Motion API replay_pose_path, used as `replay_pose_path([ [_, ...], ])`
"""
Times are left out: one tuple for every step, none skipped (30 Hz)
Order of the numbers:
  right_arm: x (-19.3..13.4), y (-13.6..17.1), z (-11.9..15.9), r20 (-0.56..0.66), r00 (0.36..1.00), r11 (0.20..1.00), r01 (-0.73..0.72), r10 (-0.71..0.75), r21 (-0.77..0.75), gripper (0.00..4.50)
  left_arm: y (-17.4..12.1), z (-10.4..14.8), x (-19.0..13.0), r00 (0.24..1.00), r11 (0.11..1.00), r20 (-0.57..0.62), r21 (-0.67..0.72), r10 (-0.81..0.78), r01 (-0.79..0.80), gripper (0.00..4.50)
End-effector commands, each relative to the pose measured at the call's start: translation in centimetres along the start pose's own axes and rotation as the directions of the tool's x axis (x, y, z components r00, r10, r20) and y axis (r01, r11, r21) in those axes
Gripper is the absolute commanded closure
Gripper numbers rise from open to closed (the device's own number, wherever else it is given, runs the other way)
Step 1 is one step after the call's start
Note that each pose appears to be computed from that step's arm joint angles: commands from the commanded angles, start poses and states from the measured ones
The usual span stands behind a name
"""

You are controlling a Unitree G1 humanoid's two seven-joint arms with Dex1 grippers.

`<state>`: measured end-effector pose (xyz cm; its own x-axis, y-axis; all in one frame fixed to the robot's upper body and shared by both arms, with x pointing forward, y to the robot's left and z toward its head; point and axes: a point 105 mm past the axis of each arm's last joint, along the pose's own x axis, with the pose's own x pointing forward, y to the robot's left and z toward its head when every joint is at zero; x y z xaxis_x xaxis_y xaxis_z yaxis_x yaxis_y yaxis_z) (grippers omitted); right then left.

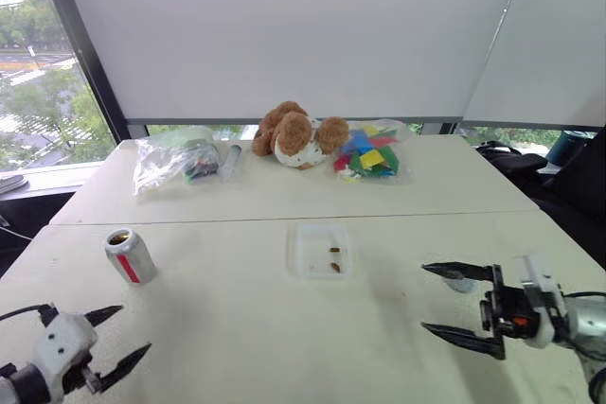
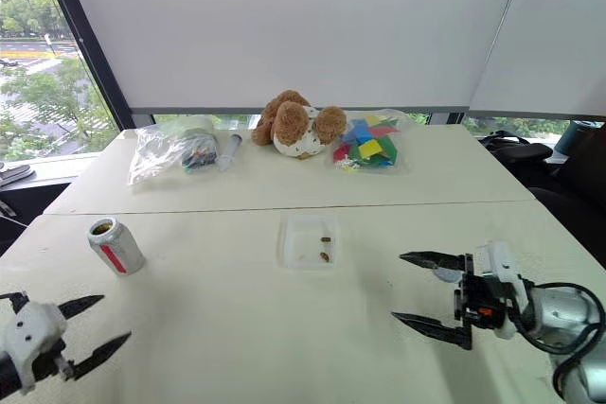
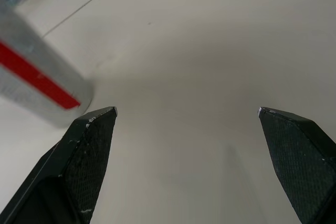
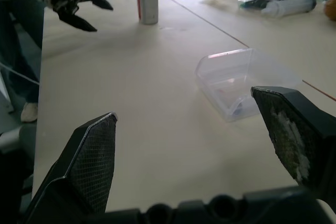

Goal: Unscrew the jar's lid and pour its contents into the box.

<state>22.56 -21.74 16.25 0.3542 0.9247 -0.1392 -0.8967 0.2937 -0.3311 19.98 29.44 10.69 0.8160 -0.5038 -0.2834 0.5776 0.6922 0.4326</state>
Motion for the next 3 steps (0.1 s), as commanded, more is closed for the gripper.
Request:
replay_pose_path([
  [-0.22, 0.36, 0.96, -0.028, 0.999, 0.998, -0.047, 0.046, -0.04, 0.0, 1.12, 2.45, -0.56, 0.998, 0.997, 0.06, 0.074, -0.02, 0.015, 0.07],
  [-0.2, 0.45, 0.89, -0.04, 0.998, 0.997, -0.057, 0.055, -0.044, 0.0, 1.15, 2.71, -0.51, 0.997, 0.998, 0.072, 0.063, -0.03, 0.026, 0.07],
  [-0.23, 0.47, 0.81, -0.047, 0.997, 0.997, -0.061, 0.058, -0.046, 0.0, 1.15, 2.84, -0.45, 0.996, 0.998, 0.076, 0.051, -0.037, 0.033, 0.07],
])
